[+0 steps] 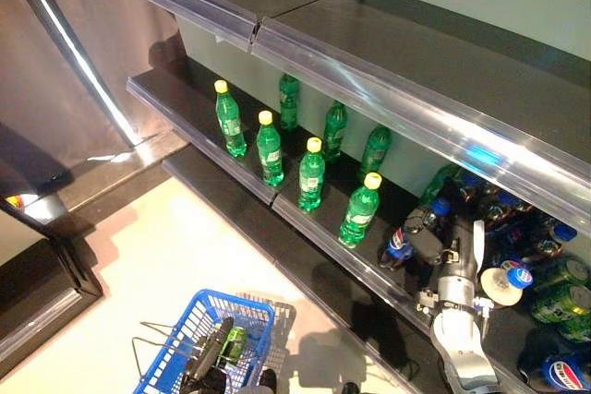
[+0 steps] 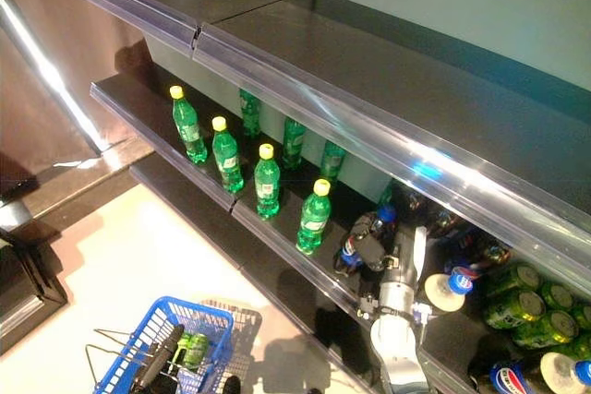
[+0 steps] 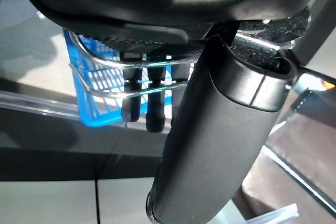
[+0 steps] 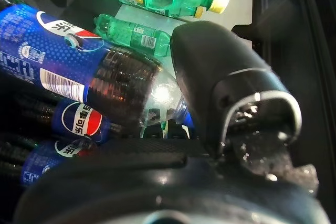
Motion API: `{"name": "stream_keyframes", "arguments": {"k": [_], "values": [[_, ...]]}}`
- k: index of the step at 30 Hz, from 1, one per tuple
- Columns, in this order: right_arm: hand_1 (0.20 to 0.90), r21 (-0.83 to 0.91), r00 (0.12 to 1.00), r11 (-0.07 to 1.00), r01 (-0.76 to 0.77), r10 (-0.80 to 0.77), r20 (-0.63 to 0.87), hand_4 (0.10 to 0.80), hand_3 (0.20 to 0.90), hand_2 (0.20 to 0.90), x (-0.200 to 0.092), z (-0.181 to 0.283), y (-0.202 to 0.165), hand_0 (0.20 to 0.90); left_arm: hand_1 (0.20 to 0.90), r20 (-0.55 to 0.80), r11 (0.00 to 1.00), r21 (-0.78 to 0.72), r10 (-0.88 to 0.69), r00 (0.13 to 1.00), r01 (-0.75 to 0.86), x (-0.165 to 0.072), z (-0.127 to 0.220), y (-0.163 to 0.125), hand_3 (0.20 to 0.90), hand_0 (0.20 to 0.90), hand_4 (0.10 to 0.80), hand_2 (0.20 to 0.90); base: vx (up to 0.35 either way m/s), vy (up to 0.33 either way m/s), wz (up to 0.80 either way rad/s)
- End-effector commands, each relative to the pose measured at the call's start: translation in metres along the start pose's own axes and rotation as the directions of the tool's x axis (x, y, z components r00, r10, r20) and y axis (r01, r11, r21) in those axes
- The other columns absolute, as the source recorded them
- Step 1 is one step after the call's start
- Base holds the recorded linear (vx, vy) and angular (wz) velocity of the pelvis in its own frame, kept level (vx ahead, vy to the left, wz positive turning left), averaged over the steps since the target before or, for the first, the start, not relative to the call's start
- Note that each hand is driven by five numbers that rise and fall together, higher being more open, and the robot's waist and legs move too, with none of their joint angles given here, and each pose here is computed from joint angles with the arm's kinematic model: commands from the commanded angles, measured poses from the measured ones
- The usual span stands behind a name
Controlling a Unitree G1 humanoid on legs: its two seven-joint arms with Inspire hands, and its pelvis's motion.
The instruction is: Pick up the drink and place into the basket.
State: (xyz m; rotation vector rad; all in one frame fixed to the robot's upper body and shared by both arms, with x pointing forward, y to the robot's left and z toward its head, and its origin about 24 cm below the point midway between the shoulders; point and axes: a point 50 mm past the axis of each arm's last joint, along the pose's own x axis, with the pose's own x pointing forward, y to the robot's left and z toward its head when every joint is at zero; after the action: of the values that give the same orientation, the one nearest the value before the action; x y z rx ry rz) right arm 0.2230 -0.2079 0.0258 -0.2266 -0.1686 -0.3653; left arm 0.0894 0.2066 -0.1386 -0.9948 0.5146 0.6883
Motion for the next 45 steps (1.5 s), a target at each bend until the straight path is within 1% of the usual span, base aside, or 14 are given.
{"name": "stream_keyframes", "arguments": {"k": [1,6,9,13,18,26,32,45], "values": [[0.900,0.012,0.999,0.999,0.029,-0.030,0.031,0.800,0.900,0.900,-0.001,0.006,-0.009,0.900,0.300,0.174,0.928,0.167,-0.359,0.917,0.332,0.008,0.055,-0.050,0.200,0.300,0.100,0.300,0.000,0.000,0.00],[0.900,0.037,1.000,0.999,0.020,-0.020,0.011,0.800,0.900,0.900,-0.002,0.003,-0.011,0.900,0.300,0.175,0.929,0.162,-0.359,0.917,0.332,0.006,0.055,-0.048,0.200,0.300,0.100,0.300,0.000,0.000,0.00],[0.900,0.084,1.000,0.996,-0.002,0.003,-0.008,0.800,0.900,0.900,-0.003,0.003,-0.008,0.900,0.300,0.173,0.929,0.159,-0.359,0.917,0.334,0.007,0.054,-0.049,0.200,0.300,0.100,0.300,0.000,0.000,0.00],[0.900,0.202,0.997,0.979,-0.033,0.047,-0.063,0.800,0.900,0.900,-0.005,-0.002,-0.005,0.900,0.300,0.171,0.930,0.159,-0.356,0.919,0.331,0.006,0.052,-0.048,0.200,0.300,0.100,0.300,0.000,0.000,0.00],[0.900,0.280,0.992,0.959,-0.047,0.078,-0.100,0.800,0.900,0.900,-0.010,-0.008,-0.003,0.900,0.300,0.171,0.931,0.164,-0.352,0.920,0.326,0.006,0.053,-0.045,0.200,0.300,0.100,0.300,0.000,0.000,0.00],[0.900,0.302,0.986,0.951,-0.062,0.105,-0.126,0.800,0.900,0.900,-0.013,-0.012,0.002,0.900,0.300,0.169,0.932,0.163,-0.349,0.922,0.323,0.006,0.051,-0.046,0.200,0.300,0.100,0.300,0.000,0.002,0.02],[0.900,0.279,0.982,0.957,-0.075,0.119,-0.145,0.800,0.900,0.900,-0.014,-0.015,0.003,0.900,0.300,0.165,0.933,0.160,-0.346,0.924,0.321,0.005,0.049,-0.044,0.200,0.300,0.100,0.300,0.005,0.000,0.02],[0.900,0.254,0.981,0.966,-0.057,0.101,-0.163,0.800,0.900,0.900,-0.015,-0.018,-0.002,0.900,0.300,0.158,0.936,0.159,-0.338,0.928,0.314,0.003,0.047,-0.041,0.200,0.300,0.100,0.300,0.001,0.000,0.01]]}}
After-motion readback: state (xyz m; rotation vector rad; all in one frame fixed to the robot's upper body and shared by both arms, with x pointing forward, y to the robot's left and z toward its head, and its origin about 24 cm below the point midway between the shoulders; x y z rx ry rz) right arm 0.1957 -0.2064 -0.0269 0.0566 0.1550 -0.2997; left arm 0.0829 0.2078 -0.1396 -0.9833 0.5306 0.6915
